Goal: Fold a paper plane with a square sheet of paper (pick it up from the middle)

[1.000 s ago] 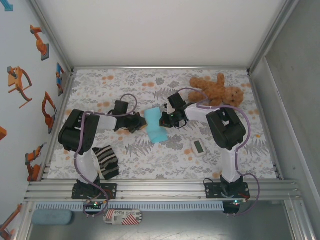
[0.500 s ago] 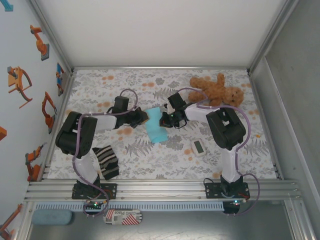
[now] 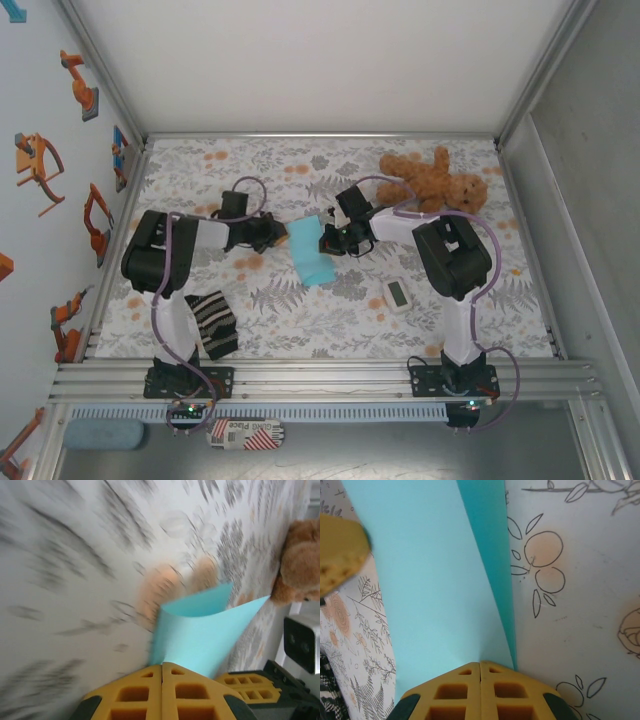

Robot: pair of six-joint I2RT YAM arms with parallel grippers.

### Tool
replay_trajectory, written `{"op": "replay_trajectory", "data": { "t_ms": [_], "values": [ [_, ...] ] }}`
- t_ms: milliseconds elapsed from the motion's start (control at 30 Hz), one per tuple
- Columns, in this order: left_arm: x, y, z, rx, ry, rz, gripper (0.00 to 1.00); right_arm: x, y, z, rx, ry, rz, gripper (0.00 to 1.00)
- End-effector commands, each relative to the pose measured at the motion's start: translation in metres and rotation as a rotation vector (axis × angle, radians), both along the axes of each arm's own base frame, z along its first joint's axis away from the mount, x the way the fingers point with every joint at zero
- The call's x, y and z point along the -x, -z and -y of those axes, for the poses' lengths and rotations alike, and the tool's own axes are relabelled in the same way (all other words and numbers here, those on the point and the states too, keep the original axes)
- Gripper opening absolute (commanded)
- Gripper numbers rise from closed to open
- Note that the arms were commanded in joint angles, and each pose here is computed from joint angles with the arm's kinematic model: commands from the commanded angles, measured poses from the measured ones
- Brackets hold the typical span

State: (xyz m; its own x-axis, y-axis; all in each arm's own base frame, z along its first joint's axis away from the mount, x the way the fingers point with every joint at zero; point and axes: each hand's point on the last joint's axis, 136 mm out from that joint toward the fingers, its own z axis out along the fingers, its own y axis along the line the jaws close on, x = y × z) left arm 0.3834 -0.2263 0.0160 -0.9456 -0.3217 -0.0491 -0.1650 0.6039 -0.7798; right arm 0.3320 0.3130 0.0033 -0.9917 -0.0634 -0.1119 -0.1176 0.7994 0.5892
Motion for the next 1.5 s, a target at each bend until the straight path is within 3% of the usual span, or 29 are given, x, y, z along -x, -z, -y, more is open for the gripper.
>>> {"op": "replay_trajectory", "data": {
  "t_ms": [0,233,500,867,1067,1233,1467],
  "values": [
    [0.0,-0.003,-0.026,-0.116,0.011,0.007,0.03,0.066,0.11,0.09,0.451,0.046,-0.228,0.03],
    [-0.003,-0.062,0.017,0.041,0.059,0.126,0.03,0.067,0.111,0.09,0.45,0.05,-0.23,0.03],
    [-0.002,-0.025,0.046,-0.01,0.115,0.037,0.03,0.067,0.112,0.09,0.45,0.05,-0.233,0.03],
    [-0.033,0.014,-0.019,-0.125,0.025,-0.068,0.02,0.069,0.115,0.093,0.459,0.051,-0.237,0.02],
    [-0.043,-0.016,-0.031,-0.167,0.016,-0.022,0.02,0.068,0.114,0.092,0.455,0.055,-0.234,0.02],
    [-0.012,-0.055,-0.003,-0.117,0.038,0.034,0.02,0.068,0.113,0.092,0.454,0.062,-0.236,0.02],
    [0.06,-0.042,0.059,-0.046,0.119,-0.024,0.02,0.07,0.115,0.09,0.446,0.048,-0.247,0.02]
  ]
}}
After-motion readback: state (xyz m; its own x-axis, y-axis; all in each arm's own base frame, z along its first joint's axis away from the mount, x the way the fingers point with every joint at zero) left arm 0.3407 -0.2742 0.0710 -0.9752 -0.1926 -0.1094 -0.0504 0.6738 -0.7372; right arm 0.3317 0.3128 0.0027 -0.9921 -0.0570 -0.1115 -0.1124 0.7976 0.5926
